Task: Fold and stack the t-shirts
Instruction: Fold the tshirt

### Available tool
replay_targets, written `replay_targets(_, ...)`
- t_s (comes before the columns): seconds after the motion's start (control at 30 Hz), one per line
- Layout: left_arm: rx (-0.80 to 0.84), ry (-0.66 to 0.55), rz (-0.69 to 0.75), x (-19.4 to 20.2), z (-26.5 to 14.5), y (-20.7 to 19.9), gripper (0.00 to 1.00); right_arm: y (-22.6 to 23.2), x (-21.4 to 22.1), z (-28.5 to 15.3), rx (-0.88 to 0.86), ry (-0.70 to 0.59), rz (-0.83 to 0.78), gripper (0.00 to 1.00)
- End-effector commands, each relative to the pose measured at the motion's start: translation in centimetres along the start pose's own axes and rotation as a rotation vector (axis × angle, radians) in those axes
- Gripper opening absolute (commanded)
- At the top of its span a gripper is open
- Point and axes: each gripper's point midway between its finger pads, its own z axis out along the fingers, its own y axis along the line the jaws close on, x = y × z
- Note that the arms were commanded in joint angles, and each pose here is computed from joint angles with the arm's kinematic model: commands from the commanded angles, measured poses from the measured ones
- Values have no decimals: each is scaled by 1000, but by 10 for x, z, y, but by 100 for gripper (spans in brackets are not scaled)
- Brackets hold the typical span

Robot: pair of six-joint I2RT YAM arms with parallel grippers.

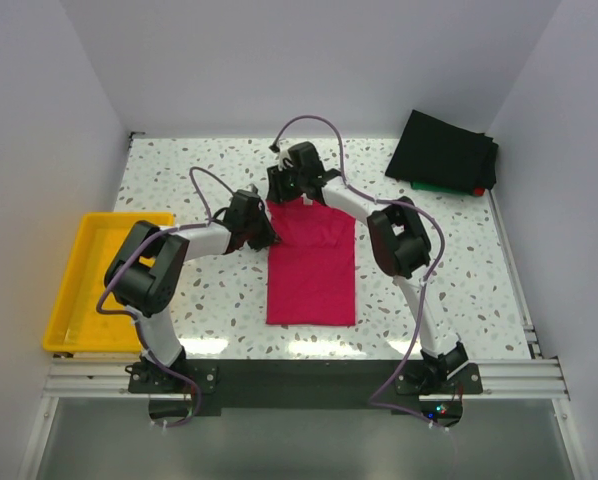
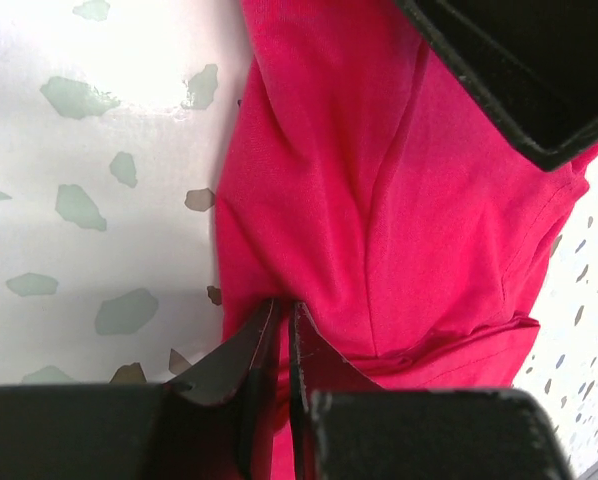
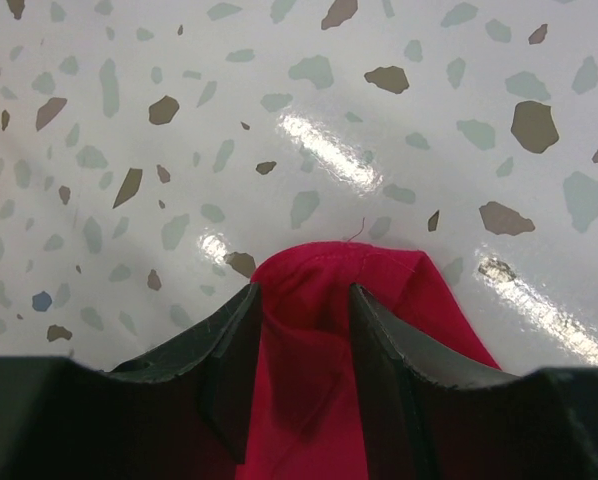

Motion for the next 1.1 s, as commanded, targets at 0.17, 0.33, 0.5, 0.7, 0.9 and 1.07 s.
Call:
replay_targets(0.17, 20, -6, -21, -5, 6, -2, 13, 5, -13, -14, 31, -17, -73, 40)
replay_targets(0.33, 18, -5, -20, -6, 6, -1, 12, 7, -16, -17, 34, -28, -71, 25)
replay_targets(0.5, 7, -2, -19, -5, 6, 3, 12, 5, -25, -24, 59, -52, -57, 12)
replay_targets(0.7, -4, 2, -22, -4, 5, 7, 11, -14, -41, -38, 151, -108, 10, 3)
replay_targets(0.9, -12, 6, -23, -1, 6, 11, 11, -23, -55, -45, 132, -168, 111, 2)
replay_targets(1.07, -17, 10, -23, 0, 7, 13, 11, -27, -54, -44, 89, -189, 198, 3)
